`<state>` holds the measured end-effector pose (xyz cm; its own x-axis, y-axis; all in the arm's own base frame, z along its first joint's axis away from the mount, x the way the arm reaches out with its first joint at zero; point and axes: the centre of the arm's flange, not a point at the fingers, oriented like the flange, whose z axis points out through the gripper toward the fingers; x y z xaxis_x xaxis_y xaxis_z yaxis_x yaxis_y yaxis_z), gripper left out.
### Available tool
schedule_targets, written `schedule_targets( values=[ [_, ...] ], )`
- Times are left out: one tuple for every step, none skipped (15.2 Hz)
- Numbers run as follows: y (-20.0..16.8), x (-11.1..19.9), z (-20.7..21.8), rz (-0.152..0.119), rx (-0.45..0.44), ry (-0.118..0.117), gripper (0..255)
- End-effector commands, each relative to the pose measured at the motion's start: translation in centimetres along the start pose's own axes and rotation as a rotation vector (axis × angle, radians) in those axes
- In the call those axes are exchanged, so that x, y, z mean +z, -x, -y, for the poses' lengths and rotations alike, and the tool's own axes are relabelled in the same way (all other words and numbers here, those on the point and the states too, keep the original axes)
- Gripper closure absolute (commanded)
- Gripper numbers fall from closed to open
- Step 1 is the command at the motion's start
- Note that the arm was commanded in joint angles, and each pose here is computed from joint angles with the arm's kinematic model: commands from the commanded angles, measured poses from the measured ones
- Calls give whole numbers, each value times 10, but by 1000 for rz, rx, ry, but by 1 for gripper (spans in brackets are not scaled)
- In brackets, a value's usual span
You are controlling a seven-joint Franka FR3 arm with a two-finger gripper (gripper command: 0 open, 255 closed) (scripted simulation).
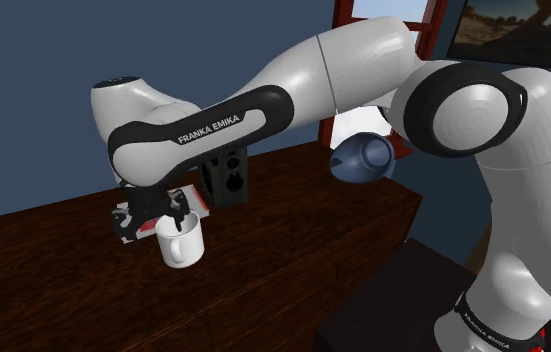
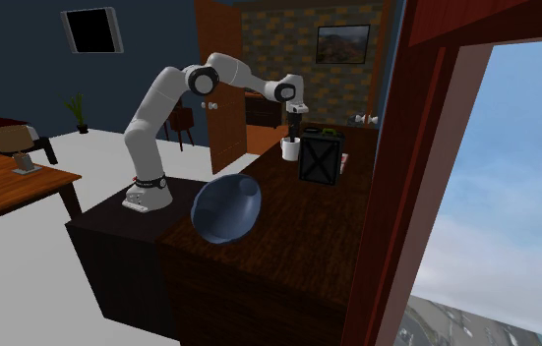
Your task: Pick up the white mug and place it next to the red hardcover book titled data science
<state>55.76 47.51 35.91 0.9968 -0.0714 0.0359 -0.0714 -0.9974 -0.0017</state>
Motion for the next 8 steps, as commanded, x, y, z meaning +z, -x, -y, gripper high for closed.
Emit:
schedule_targets(
  values=[
    [0, 0, 0, 0, 0, 0, 0],
    [0, -13, 0, 0, 0, 0, 0],
    [0, -26, 0, 0, 0, 0, 0],
    [0, -40, 0, 0, 0, 0, 0],
    [0, -50, 0, 0, 0, 0, 0],
    [0, -50, 0, 0, 0, 0, 0],
    [0, -50, 0, 0, 0, 0, 0],
    [0, -50, 0, 0, 0, 0, 0]
  ],
)
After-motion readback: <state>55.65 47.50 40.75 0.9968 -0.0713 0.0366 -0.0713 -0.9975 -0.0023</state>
